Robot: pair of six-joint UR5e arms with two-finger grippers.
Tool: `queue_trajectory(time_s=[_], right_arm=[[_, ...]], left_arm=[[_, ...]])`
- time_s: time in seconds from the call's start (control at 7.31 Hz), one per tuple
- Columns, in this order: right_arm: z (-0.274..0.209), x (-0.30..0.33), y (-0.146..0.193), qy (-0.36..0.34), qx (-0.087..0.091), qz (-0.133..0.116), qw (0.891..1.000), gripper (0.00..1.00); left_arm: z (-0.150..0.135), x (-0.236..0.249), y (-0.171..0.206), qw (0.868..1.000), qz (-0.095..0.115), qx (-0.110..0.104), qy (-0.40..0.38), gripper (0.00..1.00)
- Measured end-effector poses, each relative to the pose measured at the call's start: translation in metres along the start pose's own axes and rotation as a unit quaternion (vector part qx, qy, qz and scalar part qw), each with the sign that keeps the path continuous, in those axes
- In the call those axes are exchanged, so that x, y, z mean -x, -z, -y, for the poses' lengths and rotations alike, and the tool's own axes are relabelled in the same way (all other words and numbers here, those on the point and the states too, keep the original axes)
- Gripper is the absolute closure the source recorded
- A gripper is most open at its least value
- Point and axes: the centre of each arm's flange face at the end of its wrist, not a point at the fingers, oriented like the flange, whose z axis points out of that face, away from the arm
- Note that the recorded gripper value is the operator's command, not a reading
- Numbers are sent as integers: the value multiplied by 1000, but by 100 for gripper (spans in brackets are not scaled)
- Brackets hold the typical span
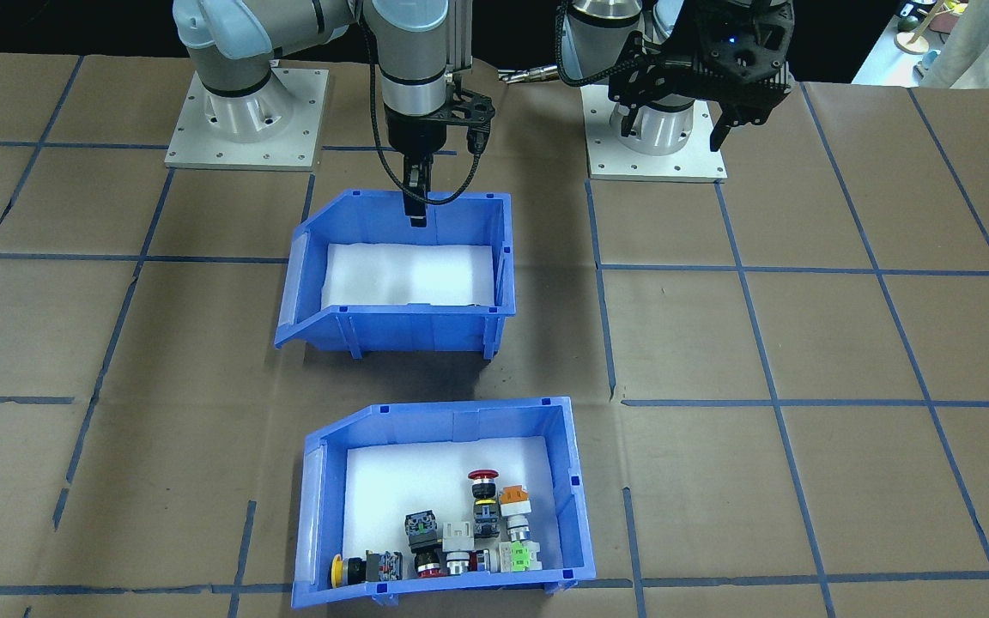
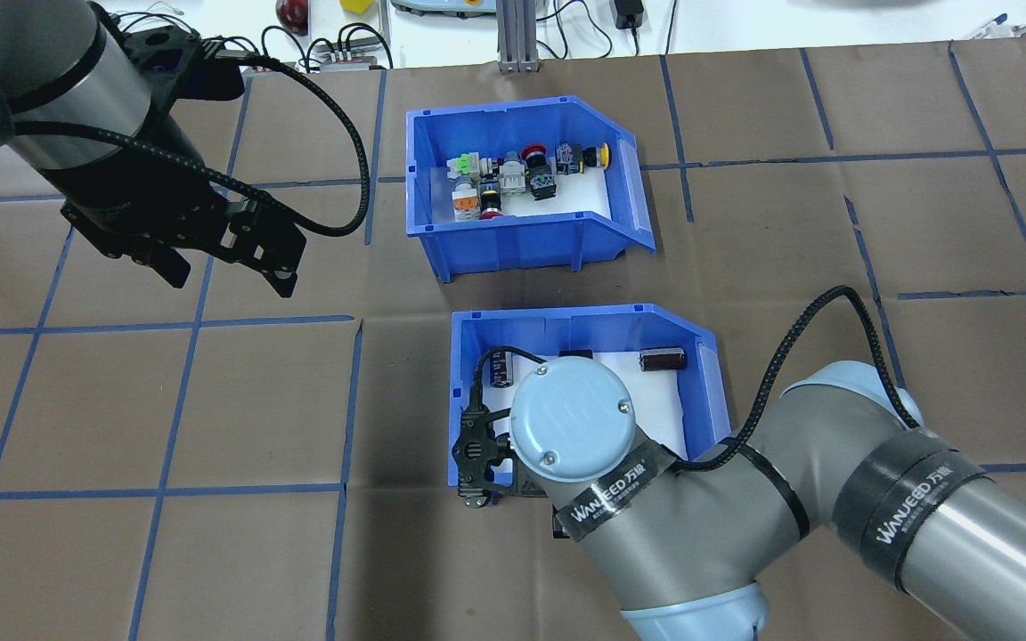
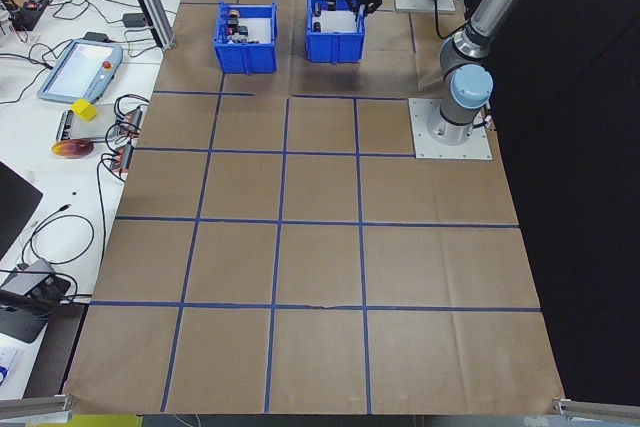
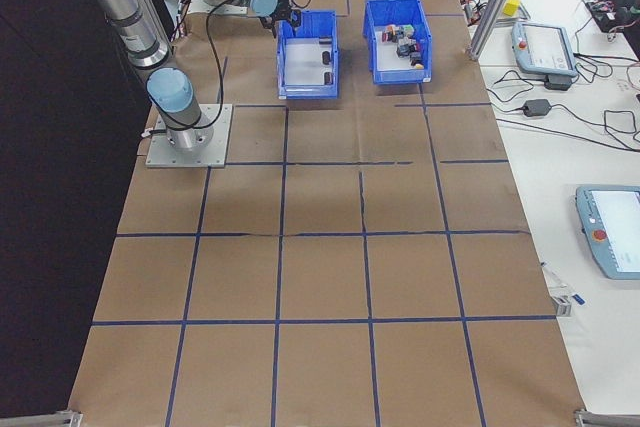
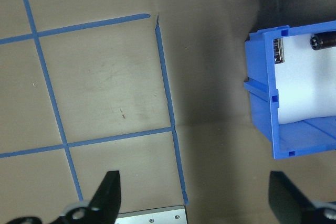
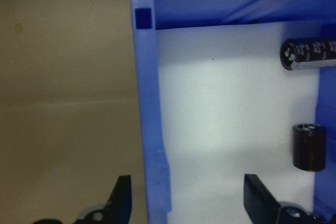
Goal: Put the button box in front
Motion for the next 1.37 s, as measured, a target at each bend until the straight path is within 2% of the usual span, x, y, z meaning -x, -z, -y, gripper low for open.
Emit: queue_trajectory(time_s=[0.14,0.41,0.68,0.82,0.96,1.09,1.23,1.37], right_arm=[[-13,-10,16,-17,-2,-7,1000,0],[-53,-56,51,-81,13,8,997,0],[-97,-104,85,-153,28,27,988,0],[-124,-126,101,-200,35,34,979,0],[-151,-144,114,-264,41,38,963,0],[-174,-156,122,-339,45,38,939,0],[-186,-163,125,-413,44,37,909,0],[-190,-166,129,-493,39,34,868,0]], left_arm=[[0,0,0,1000,0,0,0,1],[-1,0,0,1000,1,0,0,1],[-1,0,1,1000,1,-1,1,1],[-1,0,2,1000,1,-1,1,1],[-1,0,2,1000,1,-2,1,1],[-1,0,2,1000,2,-2,1,1],[-1,0,2,1000,2,-3,1,1],[-1,0,3,1000,2,-4,1,1]])
